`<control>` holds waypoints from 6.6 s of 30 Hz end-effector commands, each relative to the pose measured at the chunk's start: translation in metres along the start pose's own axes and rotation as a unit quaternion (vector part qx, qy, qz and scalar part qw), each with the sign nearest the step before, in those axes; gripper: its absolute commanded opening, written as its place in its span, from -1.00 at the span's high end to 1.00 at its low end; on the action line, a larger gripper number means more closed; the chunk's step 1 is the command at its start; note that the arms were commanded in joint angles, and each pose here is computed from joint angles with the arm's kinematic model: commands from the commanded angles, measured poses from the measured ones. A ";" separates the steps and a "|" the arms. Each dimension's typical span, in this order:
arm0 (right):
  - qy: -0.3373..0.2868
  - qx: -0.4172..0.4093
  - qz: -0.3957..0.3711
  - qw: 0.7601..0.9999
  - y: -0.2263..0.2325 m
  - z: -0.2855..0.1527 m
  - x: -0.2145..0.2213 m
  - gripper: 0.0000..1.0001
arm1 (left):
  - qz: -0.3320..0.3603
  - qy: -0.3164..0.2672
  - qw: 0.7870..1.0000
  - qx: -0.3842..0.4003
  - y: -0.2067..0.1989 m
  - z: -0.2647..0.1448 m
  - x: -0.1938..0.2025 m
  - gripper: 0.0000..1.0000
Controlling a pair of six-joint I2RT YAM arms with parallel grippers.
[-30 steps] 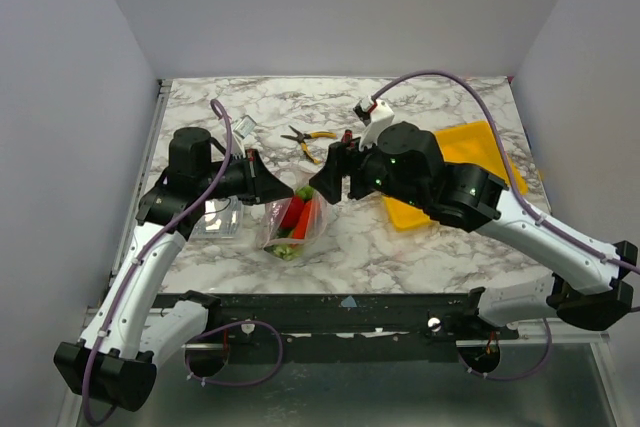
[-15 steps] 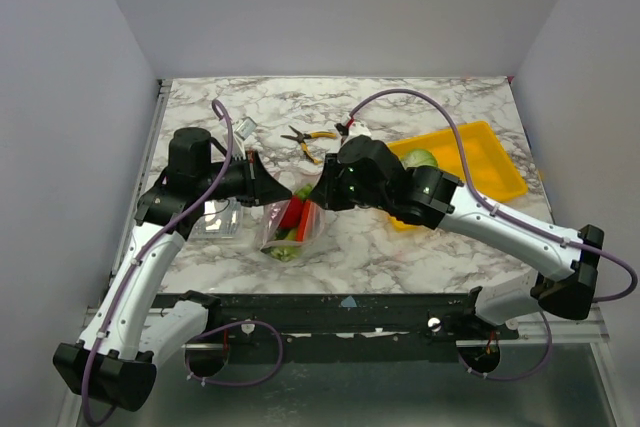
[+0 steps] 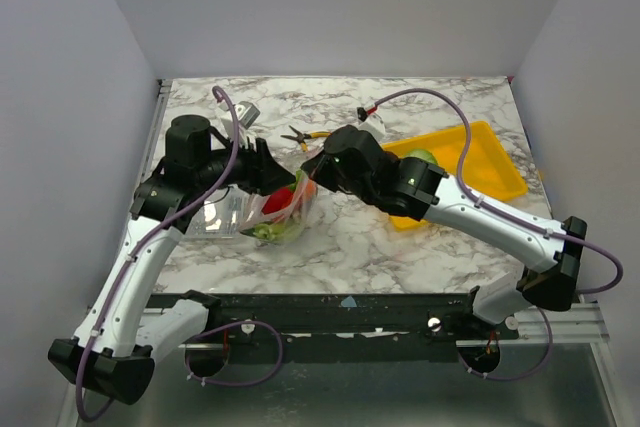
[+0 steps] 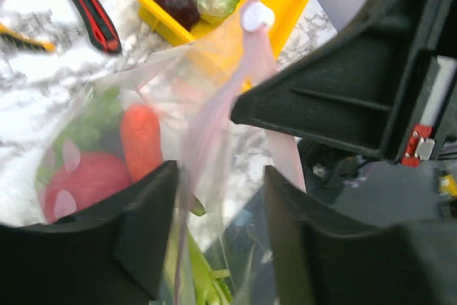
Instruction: Place the food in the zip-top bag and seal the zipper
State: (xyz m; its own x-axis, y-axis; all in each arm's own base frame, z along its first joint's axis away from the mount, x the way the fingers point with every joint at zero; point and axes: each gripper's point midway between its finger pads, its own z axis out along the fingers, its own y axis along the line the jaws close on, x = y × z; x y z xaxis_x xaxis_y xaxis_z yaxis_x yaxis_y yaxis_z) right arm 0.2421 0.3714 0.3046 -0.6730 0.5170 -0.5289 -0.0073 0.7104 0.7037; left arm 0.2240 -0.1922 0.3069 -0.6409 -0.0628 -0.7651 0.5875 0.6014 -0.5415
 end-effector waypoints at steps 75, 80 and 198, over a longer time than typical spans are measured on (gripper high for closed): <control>0.093 -0.570 -0.412 0.704 -0.042 -0.039 -0.041 -0.02 | 0.150 0.048 0.983 0.098 -0.032 0.020 0.003 1.00; 0.089 -0.575 -0.408 0.704 -0.038 -0.039 -0.043 0.26 | 0.149 0.049 0.983 0.097 -0.031 0.021 0.001 1.00; 0.212 -0.482 -0.467 0.710 -0.012 -0.053 -0.028 0.62 | 0.167 0.083 0.975 0.124 -0.063 0.045 -0.005 1.00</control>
State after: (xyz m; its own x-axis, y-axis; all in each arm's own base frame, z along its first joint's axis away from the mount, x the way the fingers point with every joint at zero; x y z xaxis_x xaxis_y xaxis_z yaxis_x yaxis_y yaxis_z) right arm 0.2270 0.3234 0.3417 -0.1834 -0.2713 -0.9448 -0.9748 -0.0741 0.2105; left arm 0.2178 -0.2637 0.3151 -0.5053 0.2581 -0.8235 0.8329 0.3956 -0.3870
